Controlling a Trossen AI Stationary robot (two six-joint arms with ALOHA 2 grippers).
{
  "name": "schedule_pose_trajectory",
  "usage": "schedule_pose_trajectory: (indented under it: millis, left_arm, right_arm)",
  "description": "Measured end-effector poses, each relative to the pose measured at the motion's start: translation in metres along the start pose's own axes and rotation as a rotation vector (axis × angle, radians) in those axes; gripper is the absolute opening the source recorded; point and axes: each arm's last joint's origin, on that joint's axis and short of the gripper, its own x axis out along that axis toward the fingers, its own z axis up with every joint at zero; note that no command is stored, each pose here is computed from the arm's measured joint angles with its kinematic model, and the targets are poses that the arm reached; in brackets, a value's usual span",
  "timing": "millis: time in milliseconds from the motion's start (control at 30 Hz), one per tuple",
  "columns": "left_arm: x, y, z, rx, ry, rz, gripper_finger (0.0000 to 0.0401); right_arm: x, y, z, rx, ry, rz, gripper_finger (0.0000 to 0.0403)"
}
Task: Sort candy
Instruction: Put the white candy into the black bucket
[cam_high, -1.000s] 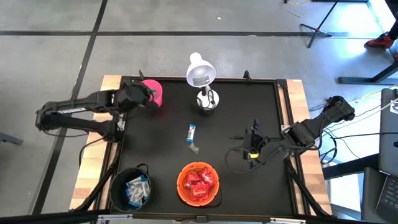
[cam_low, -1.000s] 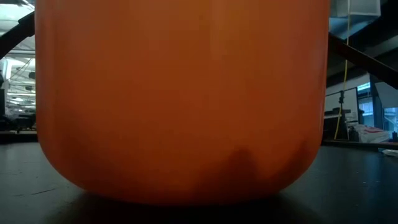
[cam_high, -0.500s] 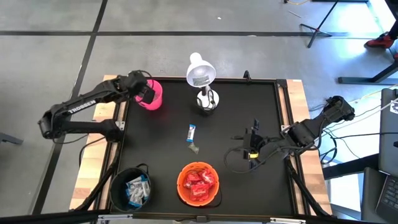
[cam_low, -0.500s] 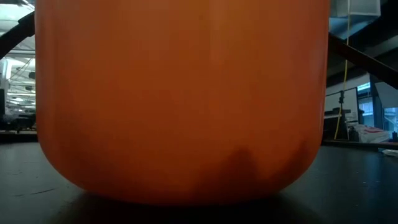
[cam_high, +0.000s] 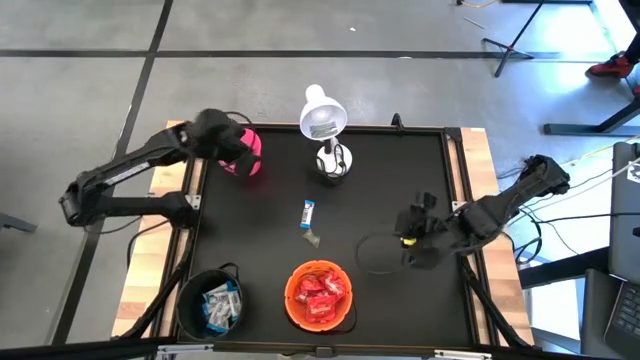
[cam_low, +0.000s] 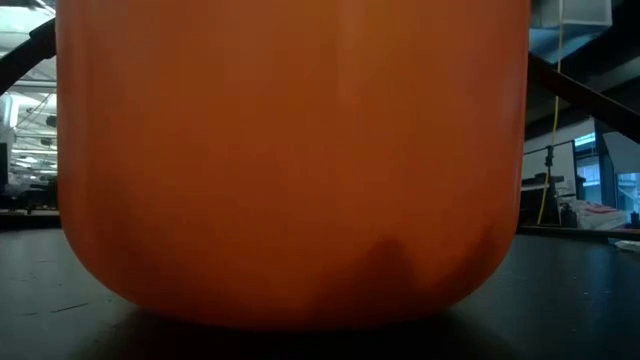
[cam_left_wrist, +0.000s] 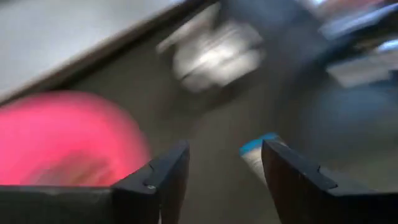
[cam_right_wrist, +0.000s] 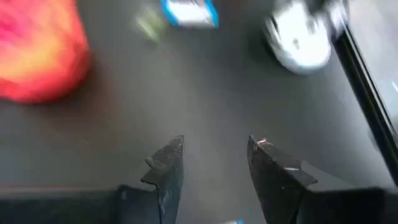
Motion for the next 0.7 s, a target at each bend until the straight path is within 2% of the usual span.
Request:
schedule_pose_trajectory:
  millis: [67,133,233,367,467,567,700]
  left_arm:
    - [-0.018,-0.02,0.007,0.077,-0.155,-0.207,0.0186]
    - [-0.038,-0.037,0.009,0.153,-0.3,-0.319,0.0182]
    - [-0.068,-0.052,0.006,0.24,-0.496,-0.381,0.0179]
    - [-0.091,-0.067,-0.003,0.299,-0.669,-0.499,0.0179]
    - [-0.089,-0.077,-0.012,0.362,-0.746,-0.552,0.0179]
    - [-0.079,-0.083,-0.022,0.351,-0.772,-0.545,0.0179]
    - [-0.053,-0.095,-0.036,0.346,-0.772,-0.53,0.0179]
  right_arm:
    - [0.015,-0.003,-0.018,0.037,0.1,-0.084,0.017]
    - [0.029,-0.005,-0.036,0.093,0.18,-0.129,0.017]
    - [0.053,-0.008,-0.067,0.174,0.301,-0.119,0.017]
    - [0.079,-0.015,-0.105,0.306,0.349,-0.063,0.017]
    - [0.096,-0.025,-0.125,0.451,0.351,-0.044,0.017]
    - [0.109,-0.036,-0.143,0.587,0.392,-0.081,0.017]
    - [0.122,-0.046,-0.159,0.681,0.442,-0.146,0.017]
